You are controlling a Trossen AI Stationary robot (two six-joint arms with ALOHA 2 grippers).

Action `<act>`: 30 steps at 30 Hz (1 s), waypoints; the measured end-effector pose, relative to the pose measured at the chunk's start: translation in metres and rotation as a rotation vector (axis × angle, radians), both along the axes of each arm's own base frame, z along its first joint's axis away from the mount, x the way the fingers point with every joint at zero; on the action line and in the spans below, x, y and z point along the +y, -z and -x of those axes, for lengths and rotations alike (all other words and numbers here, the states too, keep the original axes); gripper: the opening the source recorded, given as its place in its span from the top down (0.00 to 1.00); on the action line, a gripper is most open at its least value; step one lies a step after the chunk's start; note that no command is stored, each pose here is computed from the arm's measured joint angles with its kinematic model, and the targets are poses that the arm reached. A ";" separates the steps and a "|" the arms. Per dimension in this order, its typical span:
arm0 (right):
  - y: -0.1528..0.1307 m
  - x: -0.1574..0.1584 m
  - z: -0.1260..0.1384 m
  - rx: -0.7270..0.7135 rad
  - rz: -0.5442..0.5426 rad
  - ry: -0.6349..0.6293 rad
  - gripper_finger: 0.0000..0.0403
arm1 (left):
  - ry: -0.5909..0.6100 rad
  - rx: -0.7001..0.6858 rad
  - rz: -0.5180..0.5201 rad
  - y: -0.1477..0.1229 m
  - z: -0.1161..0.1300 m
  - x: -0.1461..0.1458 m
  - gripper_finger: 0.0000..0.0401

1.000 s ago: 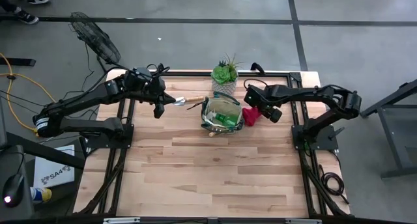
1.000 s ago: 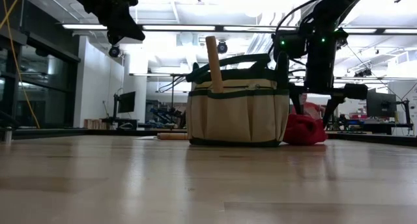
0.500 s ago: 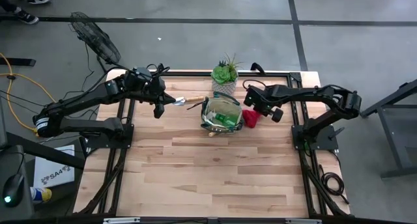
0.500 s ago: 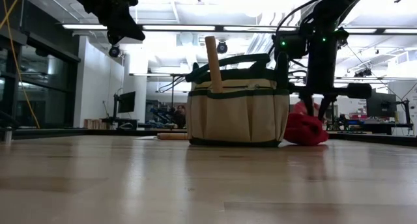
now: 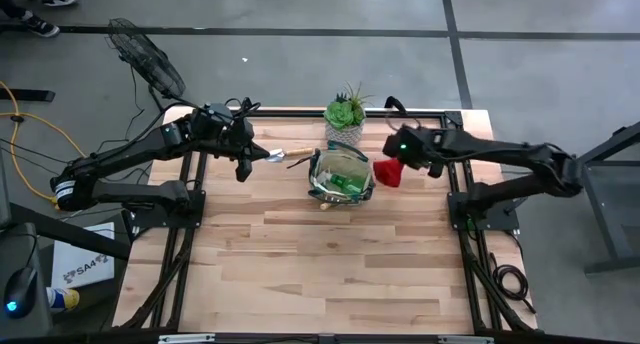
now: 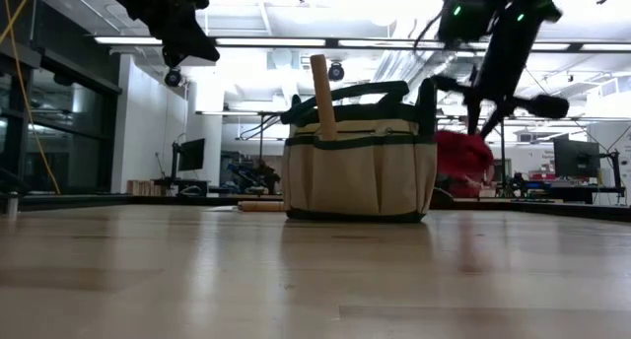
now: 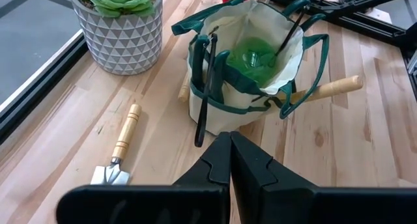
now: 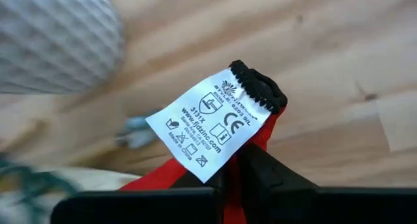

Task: Pick & Place Garden tools in Gardening bag
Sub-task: Put the red gloves into the brown gardening bag

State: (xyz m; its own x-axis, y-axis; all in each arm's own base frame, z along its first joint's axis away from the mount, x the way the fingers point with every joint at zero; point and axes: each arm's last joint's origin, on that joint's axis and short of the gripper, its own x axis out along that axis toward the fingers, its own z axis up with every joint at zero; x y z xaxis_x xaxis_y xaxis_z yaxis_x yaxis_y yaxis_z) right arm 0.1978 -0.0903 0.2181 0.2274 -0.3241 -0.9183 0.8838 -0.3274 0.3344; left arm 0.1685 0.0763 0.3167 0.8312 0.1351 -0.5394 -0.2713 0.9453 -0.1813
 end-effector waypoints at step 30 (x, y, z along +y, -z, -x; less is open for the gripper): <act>-0.084 0.010 -0.063 -0.174 1.157 -1.239 0.96 | 0.016 -0.002 0.019 0.000 0.000 -0.001 1.00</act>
State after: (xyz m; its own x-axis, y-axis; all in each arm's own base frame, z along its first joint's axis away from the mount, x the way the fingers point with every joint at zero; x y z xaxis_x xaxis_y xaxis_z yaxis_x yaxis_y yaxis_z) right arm 0.2608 -0.0800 0.3018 0.9030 -0.3202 -0.2864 0.3338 0.9426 -0.0013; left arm 0.1684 0.0755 0.3165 0.8340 0.1118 -0.5403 -0.2561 0.9458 -0.1997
